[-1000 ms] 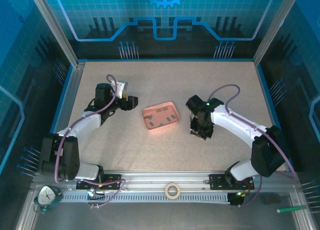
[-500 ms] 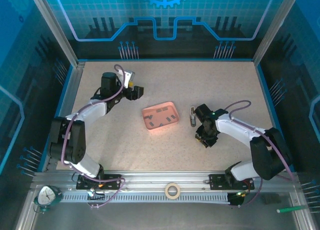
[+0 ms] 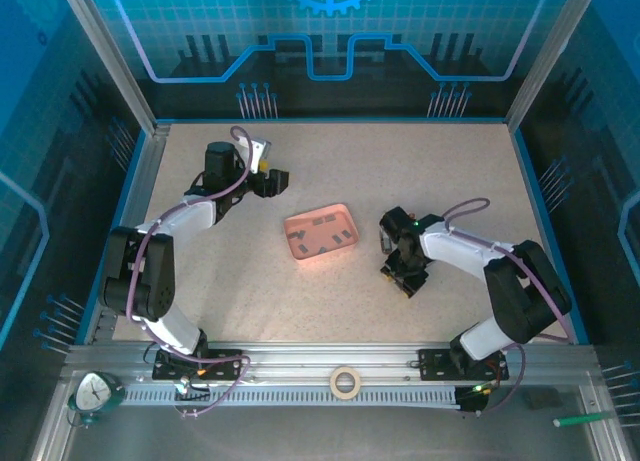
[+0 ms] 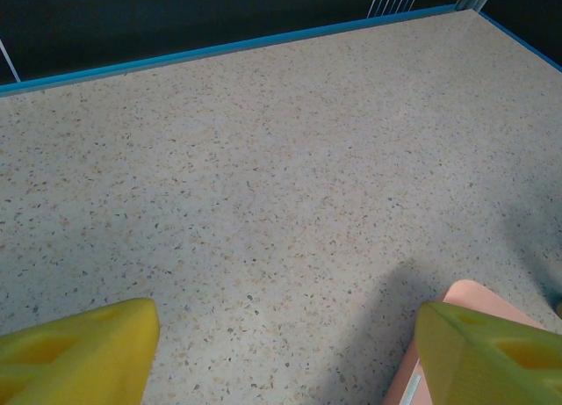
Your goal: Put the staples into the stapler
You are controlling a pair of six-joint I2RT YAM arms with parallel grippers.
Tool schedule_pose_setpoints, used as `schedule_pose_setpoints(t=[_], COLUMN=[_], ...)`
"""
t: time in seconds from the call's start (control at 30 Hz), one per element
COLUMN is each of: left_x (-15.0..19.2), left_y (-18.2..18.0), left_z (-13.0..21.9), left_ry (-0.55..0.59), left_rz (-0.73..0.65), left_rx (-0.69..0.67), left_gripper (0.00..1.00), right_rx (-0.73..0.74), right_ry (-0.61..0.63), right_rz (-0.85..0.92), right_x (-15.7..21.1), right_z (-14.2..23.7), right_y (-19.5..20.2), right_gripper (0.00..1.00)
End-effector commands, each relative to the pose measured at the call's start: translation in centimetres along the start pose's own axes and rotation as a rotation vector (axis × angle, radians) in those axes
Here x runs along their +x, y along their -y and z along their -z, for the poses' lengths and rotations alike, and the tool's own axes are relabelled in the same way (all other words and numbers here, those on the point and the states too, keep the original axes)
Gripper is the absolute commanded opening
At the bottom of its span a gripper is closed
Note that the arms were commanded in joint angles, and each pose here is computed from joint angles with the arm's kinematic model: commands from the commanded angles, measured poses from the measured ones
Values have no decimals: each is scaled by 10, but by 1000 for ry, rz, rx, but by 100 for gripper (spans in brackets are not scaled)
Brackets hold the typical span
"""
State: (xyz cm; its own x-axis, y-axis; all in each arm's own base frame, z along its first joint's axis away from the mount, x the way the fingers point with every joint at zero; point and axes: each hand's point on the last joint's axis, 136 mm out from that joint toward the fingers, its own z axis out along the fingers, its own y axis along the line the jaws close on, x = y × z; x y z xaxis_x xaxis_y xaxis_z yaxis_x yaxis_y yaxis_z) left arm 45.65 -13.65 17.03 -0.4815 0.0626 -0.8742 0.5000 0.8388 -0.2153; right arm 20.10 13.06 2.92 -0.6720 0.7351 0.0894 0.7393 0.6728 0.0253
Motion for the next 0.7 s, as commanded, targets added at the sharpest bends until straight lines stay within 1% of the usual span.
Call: schedule_pose_setpoints(t=[0.0, 0.13, 0.2, 0.27, 0.37, 0.5, 0.67], left_x=[-9, -3, -2, -2, 0, 2, -1], left_y=[7, 9, 10, 8, 9, 11, 12], left_z=[4, 6, 8, 9, 11, 14, 15], left_ry=[23, 17, 18, 16, 8, 5, 15], left_rz=[-43, -37, -37, -36, -47, -61, -68], left_rx=[24, 29, 27, 15, 16, 18, 21], left_gripper=[78, 78, 78, 79, 79, 79, 79], right_rx=[12, 13, 77, 154, 273, 363, 414], right_ry=[21, 14, 7, -28, -75, -96, -78], right_rz=[201, 497, 662, 796, 956, 1073, 1149], right_x=[0, 1, 3, 8, 14, 12, 1], right_z=[36, 60, 62, 56, 44, 33, 26], right_y=[-8, -21, -23, -21, -17, -13, -8], right_gripper=[49, 46, 44, 44, 42, 42, 41])
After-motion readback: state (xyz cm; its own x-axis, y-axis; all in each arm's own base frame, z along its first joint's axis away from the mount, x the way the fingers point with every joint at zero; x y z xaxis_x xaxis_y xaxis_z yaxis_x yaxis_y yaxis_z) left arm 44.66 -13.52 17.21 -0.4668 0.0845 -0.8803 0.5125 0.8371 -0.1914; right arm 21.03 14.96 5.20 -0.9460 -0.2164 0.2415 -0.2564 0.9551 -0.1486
